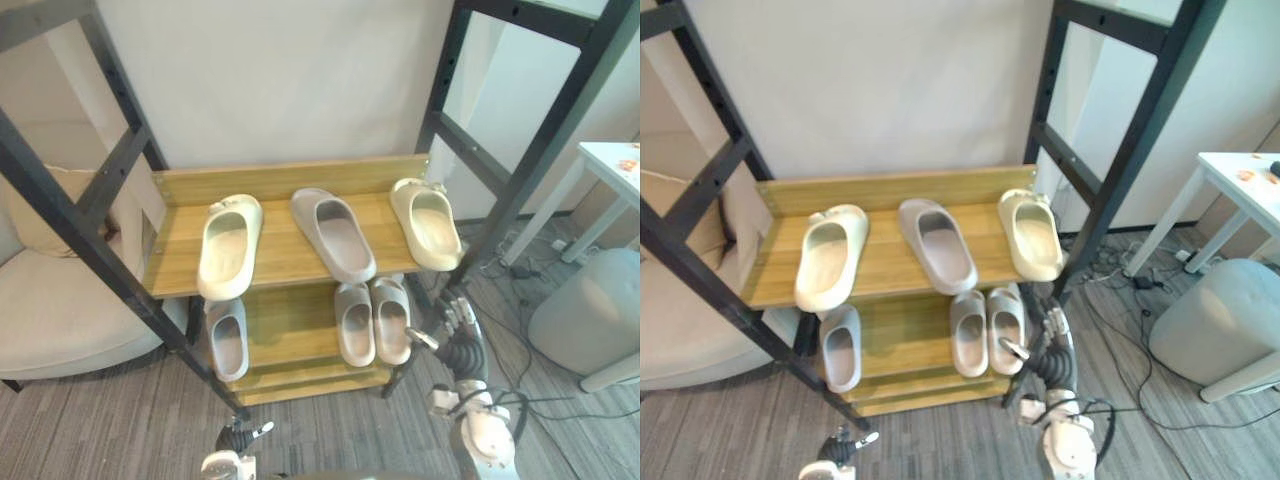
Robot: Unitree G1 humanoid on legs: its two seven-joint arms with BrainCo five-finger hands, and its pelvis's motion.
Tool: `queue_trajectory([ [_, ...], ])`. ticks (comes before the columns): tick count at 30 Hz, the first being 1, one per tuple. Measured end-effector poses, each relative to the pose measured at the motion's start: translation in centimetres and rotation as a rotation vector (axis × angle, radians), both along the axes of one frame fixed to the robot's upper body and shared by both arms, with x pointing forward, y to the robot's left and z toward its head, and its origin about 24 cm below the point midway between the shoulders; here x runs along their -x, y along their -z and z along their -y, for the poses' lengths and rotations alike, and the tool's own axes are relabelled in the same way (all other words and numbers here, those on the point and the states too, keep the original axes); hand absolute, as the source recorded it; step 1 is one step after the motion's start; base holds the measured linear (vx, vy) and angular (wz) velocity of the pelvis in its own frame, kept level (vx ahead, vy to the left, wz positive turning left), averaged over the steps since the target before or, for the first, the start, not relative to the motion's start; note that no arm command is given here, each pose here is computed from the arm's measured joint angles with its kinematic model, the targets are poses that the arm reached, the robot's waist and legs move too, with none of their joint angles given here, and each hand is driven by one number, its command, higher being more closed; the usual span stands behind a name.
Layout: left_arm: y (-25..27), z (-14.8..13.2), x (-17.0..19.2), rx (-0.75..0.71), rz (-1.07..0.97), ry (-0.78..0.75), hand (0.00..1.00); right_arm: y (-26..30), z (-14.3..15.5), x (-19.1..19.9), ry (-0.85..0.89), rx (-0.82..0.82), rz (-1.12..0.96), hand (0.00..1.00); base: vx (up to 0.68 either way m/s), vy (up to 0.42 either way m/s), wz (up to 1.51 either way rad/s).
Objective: Organize the slippers on the shoe rack
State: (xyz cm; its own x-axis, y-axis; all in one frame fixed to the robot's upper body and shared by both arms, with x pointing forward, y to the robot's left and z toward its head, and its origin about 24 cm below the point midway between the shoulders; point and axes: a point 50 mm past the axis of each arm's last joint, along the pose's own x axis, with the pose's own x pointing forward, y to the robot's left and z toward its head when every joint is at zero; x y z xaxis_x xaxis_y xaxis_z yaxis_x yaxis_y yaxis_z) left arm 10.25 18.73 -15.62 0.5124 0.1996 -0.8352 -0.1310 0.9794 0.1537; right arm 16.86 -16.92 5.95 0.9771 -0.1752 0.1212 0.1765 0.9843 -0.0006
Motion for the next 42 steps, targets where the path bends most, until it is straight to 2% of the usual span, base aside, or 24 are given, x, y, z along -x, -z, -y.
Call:
queue_trajectory([
  [10,0.0,-0.4,0.7,-0.015,-0.013,0.021,0.00,-4.1,0.0,0.1,-0.017,0.039,0.203,0.00,0.00,-0.002,-0.01],
  [21,0.0,-0.5,0.6,-0.014,-0.005,0.063,0.00,-8.6,0.4,-3.9,-0.075,0.160,0.435,0.00,-0.03,-0.006,0.04],
  [29,-0.1,-0.4,-0.4,-0.010,0.007,0.096,0.00,-8.1,0.2,-8.0,-0.124,0.208,0.382,0.00,0.01,-0.003,0.20],
  [42,-0.5,-0.4,-1.6,0.007,0.051,0.098,0.00,-7.9,2.1,-14.1,-0.124,0.334,0.236,0.00,0.01,-0.014,0.10],
])
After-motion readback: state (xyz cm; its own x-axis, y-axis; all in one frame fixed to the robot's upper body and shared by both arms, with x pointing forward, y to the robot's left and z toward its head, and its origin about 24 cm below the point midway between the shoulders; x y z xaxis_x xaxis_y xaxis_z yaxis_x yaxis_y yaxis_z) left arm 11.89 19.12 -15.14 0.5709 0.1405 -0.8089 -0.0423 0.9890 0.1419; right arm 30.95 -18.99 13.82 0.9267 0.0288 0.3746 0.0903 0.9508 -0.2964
